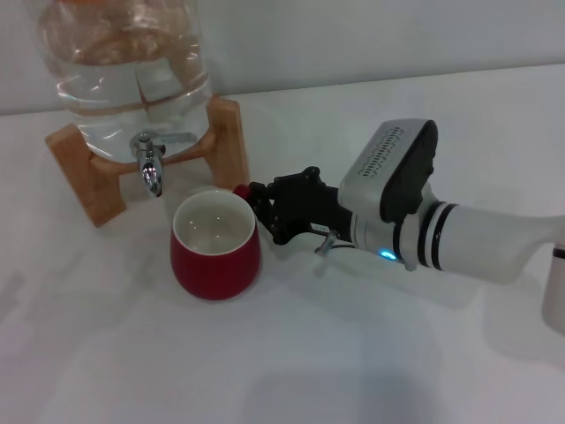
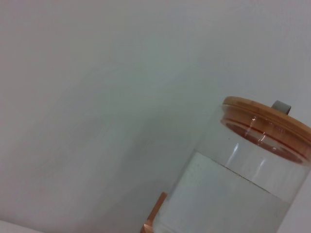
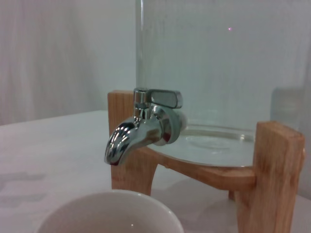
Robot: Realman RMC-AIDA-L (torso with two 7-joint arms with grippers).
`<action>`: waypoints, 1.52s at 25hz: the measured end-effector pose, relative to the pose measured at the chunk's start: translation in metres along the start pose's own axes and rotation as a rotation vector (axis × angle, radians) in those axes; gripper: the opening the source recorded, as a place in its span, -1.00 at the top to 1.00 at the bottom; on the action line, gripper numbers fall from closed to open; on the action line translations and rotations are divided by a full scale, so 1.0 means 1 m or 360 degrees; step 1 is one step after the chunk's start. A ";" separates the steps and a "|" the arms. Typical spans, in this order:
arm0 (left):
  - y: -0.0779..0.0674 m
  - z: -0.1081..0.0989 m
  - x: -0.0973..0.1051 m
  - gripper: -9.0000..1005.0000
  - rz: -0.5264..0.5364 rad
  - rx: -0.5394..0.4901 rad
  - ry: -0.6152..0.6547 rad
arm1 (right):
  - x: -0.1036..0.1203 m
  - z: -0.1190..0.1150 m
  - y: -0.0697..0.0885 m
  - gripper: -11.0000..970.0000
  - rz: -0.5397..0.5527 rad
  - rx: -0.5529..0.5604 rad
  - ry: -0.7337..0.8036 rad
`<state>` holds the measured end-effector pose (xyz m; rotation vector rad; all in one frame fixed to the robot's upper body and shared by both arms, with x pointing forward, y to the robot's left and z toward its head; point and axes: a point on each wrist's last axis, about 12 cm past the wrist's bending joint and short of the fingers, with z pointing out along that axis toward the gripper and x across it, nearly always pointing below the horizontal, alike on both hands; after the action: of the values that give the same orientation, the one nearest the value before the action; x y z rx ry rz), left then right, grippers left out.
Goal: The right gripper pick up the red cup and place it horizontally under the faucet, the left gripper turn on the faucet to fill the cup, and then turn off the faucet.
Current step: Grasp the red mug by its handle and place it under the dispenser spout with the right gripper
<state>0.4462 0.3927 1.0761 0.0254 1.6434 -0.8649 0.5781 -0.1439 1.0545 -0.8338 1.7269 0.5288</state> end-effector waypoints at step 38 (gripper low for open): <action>-0.005 -0.024 0.007 -0.75 0.0005 -0.0017 -0.0028 | -0.030 0.032 0.003 0.81 -0.0131 -0.0023 0.0074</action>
<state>0.4214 0.3994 1.0724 0.0129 1.6310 -0.8521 0.6007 -0.1110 1.0726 -0.9298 1.7246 0.4704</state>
